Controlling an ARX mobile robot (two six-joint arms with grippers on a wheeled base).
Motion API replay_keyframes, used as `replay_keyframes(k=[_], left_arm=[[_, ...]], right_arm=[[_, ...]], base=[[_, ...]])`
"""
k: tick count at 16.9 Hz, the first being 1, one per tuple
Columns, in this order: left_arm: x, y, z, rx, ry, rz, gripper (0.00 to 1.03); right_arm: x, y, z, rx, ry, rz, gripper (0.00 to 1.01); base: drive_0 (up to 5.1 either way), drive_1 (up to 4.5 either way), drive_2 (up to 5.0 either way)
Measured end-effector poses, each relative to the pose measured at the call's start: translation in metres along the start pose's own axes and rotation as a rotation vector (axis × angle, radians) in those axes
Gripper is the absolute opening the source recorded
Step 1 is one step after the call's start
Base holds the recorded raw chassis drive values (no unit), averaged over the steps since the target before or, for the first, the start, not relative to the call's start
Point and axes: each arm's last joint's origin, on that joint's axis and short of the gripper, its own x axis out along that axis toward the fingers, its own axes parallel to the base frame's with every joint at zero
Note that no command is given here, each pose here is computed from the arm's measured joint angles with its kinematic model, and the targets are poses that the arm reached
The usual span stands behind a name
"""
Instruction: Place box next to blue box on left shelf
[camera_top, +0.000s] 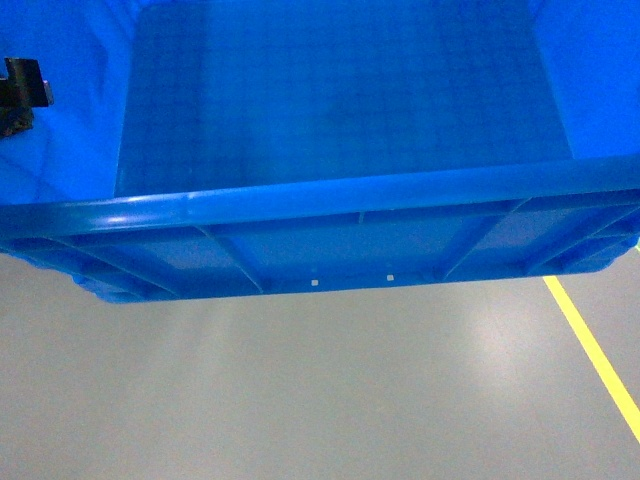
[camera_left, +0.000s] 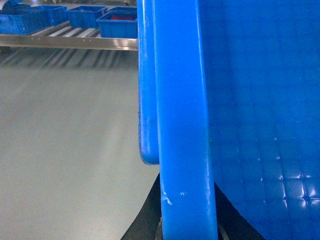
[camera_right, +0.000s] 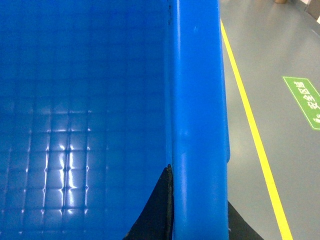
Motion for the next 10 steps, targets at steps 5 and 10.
replay_keyframes(k=[5, 10], left_arm=[[0.0000, 0.0000, 0.0003, -0.001, -0.003, 0.000, 0.06], [0.0000, 0.0000, 0.0006, -0.001, -0.006, 0.000, 0.06]], right_arm=[[0.0000, 0.0000, 0.0005, 0.001, -0.005, 0.001, 0.08], [-0.0001, 0.0000, 0.0006, 0.001, -0.006, 0.001, 0.08]], base=[[0.0, 4.36, -4.3], [0.1, 4.42, -4.2]])
